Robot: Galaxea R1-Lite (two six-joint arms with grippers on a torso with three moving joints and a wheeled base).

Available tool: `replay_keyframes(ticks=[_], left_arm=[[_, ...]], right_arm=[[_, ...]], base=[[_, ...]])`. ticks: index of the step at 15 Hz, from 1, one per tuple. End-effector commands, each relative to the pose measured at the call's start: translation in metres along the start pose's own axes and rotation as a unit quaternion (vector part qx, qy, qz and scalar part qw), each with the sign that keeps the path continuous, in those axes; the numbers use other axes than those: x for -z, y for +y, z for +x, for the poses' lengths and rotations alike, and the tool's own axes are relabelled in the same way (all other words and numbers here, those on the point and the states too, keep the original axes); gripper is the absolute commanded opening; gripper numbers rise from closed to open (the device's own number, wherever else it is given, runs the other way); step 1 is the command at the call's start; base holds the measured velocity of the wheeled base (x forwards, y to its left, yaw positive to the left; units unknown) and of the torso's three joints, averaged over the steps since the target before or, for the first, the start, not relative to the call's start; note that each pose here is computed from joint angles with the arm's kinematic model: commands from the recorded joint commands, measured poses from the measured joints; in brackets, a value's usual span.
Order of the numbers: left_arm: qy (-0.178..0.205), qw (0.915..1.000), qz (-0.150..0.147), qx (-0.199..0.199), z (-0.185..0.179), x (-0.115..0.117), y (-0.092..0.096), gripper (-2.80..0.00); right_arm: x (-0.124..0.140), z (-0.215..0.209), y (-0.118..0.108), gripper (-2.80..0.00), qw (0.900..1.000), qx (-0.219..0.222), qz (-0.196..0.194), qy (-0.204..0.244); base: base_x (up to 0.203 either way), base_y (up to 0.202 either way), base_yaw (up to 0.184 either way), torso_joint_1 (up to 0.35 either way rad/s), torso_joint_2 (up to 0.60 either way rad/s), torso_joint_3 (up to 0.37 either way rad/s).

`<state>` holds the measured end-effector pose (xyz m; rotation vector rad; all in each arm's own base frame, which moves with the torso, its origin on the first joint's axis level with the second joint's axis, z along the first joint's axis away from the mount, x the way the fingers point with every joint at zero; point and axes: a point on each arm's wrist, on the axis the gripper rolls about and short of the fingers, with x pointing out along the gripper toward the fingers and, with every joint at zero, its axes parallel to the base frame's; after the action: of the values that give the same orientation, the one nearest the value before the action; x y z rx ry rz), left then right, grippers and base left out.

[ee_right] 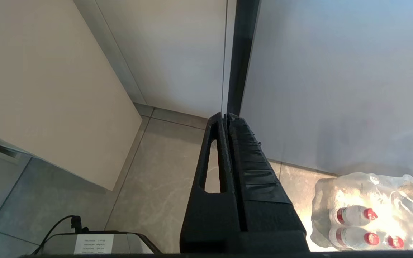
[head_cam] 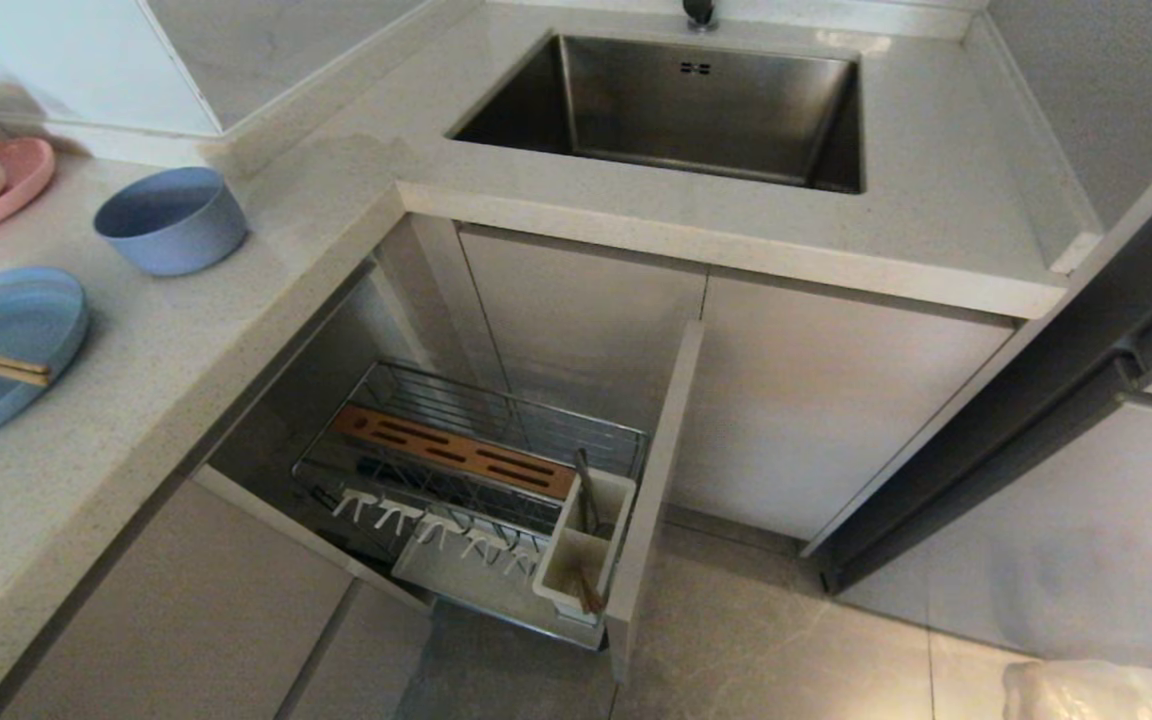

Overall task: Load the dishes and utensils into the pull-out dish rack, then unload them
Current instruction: Pick up the bowl and place it in the cupboard

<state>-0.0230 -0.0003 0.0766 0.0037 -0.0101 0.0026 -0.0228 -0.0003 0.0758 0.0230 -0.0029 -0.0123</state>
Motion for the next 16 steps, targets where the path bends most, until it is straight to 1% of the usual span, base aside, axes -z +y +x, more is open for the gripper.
replay_keyframes(ticks=[1,6,7,8,9,10,11,12,13,14,16], left_arm=[[0.0,1.0,0.0,0.0,0.0,0.0,0.0,-2.8],[-0.002,1.0,0.002,0.0,0.0,0.0,0.0,-2.8],[-0.008,1.0,0.002,0.0,-0.001,-0.002,0.0,-2.8],[-0.028,0.9996,-0.001,-0.001,-0.004,-0.014,0.0,-2.8],[-0.06,0.9982,-0.006,-0.001,-0.012,-0.036,0.0,-2.8],[-0.082,0.9966,-0.009,-0.001,-0.021,-0.058,0.0,-2.8],[-0.1,0.9949,-0.011,-0.001,-0.033,-0.084,0.0,-2.8],[-0.109,0.994,-0.013,-0.002,-0.044,-0.108,0.0,-2.8],[-0.109,0.9939,-0.013,-0.004,-0.049,-0.134,0.0,-2.8],[-0.099,0.995,-0.012,-0.006,-0.044,-0.16,0.001,-2.8],[-0.084,0.9964,-0.008,-0.014,-0.018,-0.215,0.001,-2.8]], right_arm=[[0.0,0.0,0.0,-2.8,1.0,0.0,0.0,0.001],[0.0,0.0,0.0,-2.8,1.0,0.0,0.0,0.0],[0.0,0.0,0.0,-2.8,1.0,0.0,0.0,0.001],[0.0,0.0,0.0,-2.8,1.0,0.0,0.0,0.0],[0.0,0.0,0.0,-2.8,1.0,0.0,0.0,0.001],[0.0,0.0,0.0,-2.8,1.0,0.0,0.0,0.0],[0.0,0.0,0.0,-2.8,1.0,0.0,0.0,0.0],[0.0,0.0,0.0,-2.8,1.0,0.0,0.0,0.0],[0.0,0.0,0.0,-2.8,1.0,0.0,0.0,0.0],[0.0,0.0,0.0,-2.8,1.0,0.0,0.0,0.001],[0.0,0.0,0.0,-2.8,1.0,0.0,0.0,0.0]], base=[[0.0,0.0,0.0,-0.007,0.01,-0.046],[0.0,0.0,0.0,0.0,0.0,0.0],[0.0,0.0,0.0,0.0,0.0,0.0],[0.0,0.0,0.0,0.0,0.0,0.0],[0.0,0.0,0.0,0.0,0.0,0.0],[0.0,0.0,0.0,0.0,0.0,0.0],[0.0,0.0,0.0,0.0,0.0,0.0],[0.0,0.0,0.0,0.0,0.0,0.0],[0.0,0.0,0.0,0.0,0.0,0.0],[0.0,0.0,0.0,0.0,0.0,0.0],[0.0,0.0,0.0,0.0,0.0,0.0]])
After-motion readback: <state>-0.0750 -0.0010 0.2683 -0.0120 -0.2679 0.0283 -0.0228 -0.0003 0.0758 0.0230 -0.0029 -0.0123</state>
